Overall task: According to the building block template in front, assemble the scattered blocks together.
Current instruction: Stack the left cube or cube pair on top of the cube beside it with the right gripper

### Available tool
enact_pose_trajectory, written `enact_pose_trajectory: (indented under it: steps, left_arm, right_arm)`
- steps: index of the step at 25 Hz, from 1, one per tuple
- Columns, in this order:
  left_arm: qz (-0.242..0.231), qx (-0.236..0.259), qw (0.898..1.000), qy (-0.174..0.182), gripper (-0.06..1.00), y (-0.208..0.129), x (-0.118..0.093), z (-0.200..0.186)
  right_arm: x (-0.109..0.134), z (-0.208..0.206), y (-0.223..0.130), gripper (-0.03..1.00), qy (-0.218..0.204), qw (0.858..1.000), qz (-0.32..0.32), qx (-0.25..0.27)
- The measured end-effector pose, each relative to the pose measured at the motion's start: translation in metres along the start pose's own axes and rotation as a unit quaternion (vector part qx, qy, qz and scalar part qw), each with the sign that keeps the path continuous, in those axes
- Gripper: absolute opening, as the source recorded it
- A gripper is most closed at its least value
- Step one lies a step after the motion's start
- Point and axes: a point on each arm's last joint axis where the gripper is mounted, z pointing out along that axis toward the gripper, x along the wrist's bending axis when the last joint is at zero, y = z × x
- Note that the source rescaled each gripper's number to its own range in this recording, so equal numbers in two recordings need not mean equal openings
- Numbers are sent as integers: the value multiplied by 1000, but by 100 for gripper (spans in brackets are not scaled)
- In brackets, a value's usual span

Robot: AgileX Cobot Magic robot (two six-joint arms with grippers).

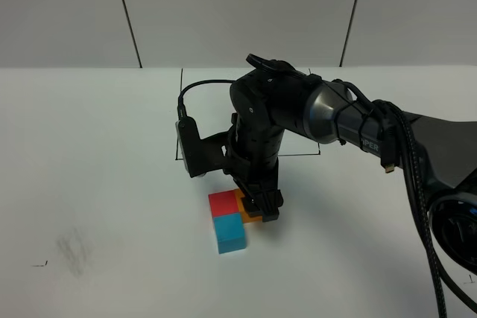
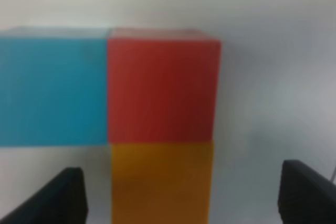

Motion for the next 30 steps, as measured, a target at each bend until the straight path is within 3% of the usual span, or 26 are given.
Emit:
enact_pose_trajectory:
  steps: [30]
  left_arm:
    - [0, 0, 1000, 0, 85, 0, 0, 0]
  right_arm:
    - [-2, 2, -7, 62, 10, 1000, 20, -7]
